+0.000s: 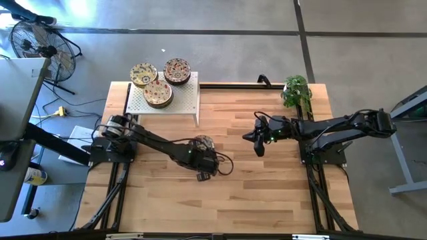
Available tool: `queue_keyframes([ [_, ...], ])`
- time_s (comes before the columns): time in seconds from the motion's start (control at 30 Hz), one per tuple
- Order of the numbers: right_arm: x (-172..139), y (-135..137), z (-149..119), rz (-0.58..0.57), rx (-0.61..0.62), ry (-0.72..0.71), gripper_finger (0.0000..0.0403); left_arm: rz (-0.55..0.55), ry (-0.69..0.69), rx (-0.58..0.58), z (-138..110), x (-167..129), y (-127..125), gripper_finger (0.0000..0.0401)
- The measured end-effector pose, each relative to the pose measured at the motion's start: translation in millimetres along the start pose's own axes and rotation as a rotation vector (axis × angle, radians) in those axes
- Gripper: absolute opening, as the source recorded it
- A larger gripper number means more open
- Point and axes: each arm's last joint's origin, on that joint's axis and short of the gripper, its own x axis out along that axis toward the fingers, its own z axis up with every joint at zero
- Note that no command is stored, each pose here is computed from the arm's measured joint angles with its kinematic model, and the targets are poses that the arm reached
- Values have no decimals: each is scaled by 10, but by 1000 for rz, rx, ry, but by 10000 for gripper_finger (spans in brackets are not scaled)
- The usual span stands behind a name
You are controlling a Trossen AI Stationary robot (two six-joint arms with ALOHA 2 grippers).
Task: Pick & Place Mini bowls
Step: Stack the yellow patterned bowl on the stacked yellow patterned bowls on the shelf
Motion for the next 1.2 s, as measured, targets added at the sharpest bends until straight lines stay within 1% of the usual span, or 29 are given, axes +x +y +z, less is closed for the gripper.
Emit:
queue_keyframes([
  [0.13,0,1,0,0,0,0,2,-25,20,-12,39,-98,21,18],
  [0.23,0,1,1,-1,0,-1,1,-105,7,-26,182,-283,-4,8],
  [0.3,0,1,3,-1,-1,-3,1,-119,-14,-16,287,-431,2,7],
  [0.5,0,2,7,-1,-1,-6,1,-44,-63,90,511,-875,127,5],
  [0.63,0,3,7,1,-1,-6,2,10,-65,145,558,-1065,199,5],
  [0.8,0,4,7,2,-3,-6,1,73,-64,178,604,-1331,316,5],
  [0.93,0,4,8,2,-16,-7,1,125,-122,175,689,-1586,438,5],
  [1.0,0,4,8,2,-16,-6,1,135,-170,151,751,-1760,531,5],
  [1.1,0,3,8,-1,-16,-8,2,162,-280,105,869,-2040,723,5],
  [1.2,0,3,8,-2,-16,-8,1,175,-357,58,960,-2243,953,5],
])
